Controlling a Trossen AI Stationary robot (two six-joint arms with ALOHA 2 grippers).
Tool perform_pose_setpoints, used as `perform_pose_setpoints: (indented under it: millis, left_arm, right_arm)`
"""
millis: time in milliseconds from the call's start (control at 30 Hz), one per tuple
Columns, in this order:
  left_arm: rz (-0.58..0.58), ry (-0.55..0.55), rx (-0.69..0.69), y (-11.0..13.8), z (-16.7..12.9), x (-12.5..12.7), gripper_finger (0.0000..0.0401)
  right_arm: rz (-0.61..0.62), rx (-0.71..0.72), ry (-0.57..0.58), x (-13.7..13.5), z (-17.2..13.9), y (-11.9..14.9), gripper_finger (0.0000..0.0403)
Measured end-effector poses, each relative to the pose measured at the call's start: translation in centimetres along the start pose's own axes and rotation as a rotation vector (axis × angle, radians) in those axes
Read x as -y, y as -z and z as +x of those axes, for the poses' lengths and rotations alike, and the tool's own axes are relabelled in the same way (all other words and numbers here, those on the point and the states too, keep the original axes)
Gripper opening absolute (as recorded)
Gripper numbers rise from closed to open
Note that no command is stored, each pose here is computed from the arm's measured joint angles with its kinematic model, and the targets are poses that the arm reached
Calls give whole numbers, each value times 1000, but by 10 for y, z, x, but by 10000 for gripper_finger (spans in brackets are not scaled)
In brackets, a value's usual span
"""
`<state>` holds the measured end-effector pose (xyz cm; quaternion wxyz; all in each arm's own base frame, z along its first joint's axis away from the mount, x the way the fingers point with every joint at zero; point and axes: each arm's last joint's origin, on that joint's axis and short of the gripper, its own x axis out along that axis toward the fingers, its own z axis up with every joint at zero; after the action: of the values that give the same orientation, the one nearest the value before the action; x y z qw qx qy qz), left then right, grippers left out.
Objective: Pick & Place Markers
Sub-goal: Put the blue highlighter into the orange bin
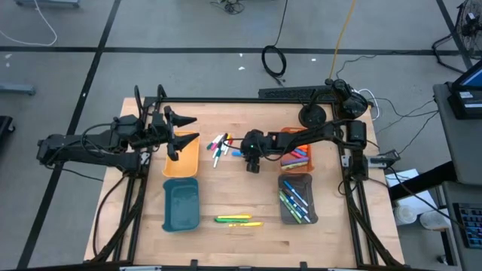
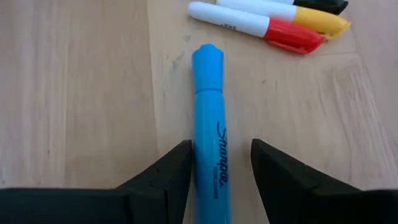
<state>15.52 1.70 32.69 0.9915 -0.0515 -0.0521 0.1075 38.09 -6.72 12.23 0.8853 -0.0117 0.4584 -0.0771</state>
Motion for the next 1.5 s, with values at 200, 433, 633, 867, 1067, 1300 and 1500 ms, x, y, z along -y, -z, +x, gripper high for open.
perform_pose_setpoints:
  millis: [200,433,633,867,1067,1300,1500]
  left_arm:
    - [0,0,0,0,0,0,282]
    - [0,0,0,0,0,0,282]
    - [0,0,0,0,0,0,282]
    - [0,0,0,0,0,0,282]
    - [0,0,0,0,0,0,282]
    - [0,0,0,0,0,0,282]
    - [0,0,0,0,0,0,282]
  right_arm:
    - [41,-47,-7,-6,-1,4,155]
    - [-5,-54,-27,-20,-2,4,140]
    - [-3,-58,-43,-31,-3,4,89]
    - [10,-59,-78,-54,-5,5,50]
    - [-56,-45,-103,-70,-7,5,59]
    - [-101,12,-148,-82,-25,-3,56]
    - [-139,97,-170,-96,-67,-17,57]
